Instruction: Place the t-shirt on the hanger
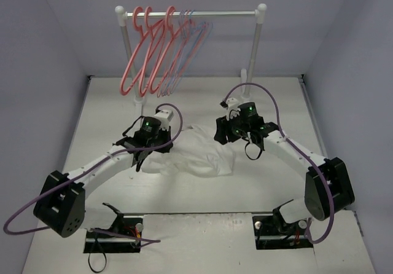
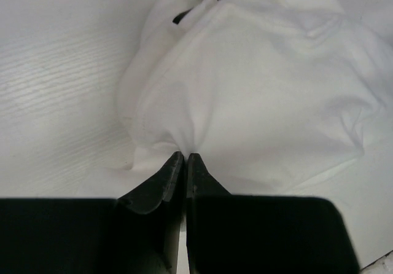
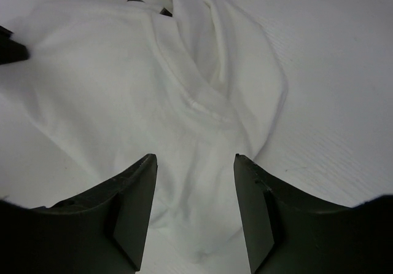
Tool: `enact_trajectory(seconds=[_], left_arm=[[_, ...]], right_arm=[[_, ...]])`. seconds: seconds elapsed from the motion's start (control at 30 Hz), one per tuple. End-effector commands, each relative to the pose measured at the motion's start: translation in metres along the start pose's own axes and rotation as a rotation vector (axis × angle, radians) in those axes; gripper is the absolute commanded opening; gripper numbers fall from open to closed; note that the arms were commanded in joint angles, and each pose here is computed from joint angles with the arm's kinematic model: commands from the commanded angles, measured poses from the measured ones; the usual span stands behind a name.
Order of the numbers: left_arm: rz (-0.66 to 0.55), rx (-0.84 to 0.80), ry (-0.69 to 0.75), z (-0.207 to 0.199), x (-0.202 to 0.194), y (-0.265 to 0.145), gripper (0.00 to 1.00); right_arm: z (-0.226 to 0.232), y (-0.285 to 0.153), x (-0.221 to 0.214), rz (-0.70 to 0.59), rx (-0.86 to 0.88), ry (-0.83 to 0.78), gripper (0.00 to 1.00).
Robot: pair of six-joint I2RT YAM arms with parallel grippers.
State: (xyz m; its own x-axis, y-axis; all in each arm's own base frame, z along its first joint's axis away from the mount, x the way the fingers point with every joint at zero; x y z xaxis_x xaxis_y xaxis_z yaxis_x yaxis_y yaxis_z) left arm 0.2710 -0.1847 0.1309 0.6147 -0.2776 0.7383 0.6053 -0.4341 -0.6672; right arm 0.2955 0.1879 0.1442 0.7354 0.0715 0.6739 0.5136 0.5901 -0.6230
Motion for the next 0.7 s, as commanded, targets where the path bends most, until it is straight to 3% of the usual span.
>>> enact_trajectory(seconds=[0.0, 0.43, 0.5, 0.6, 0.67], left_arm=[[-0.059, 0.079, -0.005, 0.010, 0.007, -0.012, 0.00], [-0.029, 0.079, -0.084, 0.007, -0.016, -0.022, 0.00], [-0.029, 0.081, -0.090, 0.008, -0.019, -0.023, 0.00], [-0.030, 0.080, -0.071, 0.008, -0.015, -0.024, 0.04], [-0.047, 0.071, -0.046, 0.007, -0.004, -0.026, 0.22]], right_arm=[[0.003, 0.012, 0.016, -0.040, 0.032, -0.007, 0.50], [-0.016, 0.065, -0.018, 0.082, 0.049, 0.013, 0.49], [-0.016, 0.068, -0.021, 0.092, 0.063, 0.009, 0.43], [-0.013, 0.067, -0.021, 0.086, 0.079, -0.001, 0.19], [-0.010, 0.064, -0.021, 0.081, 0.080, -0.006, 0.10]])
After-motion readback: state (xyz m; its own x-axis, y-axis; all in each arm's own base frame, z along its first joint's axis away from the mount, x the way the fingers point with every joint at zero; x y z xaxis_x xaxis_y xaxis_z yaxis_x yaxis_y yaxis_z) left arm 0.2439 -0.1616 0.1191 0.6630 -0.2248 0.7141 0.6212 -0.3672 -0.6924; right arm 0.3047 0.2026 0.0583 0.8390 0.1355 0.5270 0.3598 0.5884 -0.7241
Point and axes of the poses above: each gripper's point midway between its finger pads, its own y axis out along the fingers, its own z axis along the line the jaws close on, x = y × z, the point moved 4 cm from there along -y, back along the fingers, and after that the axes turned 12 degrees about y, right-handed, at the moved point
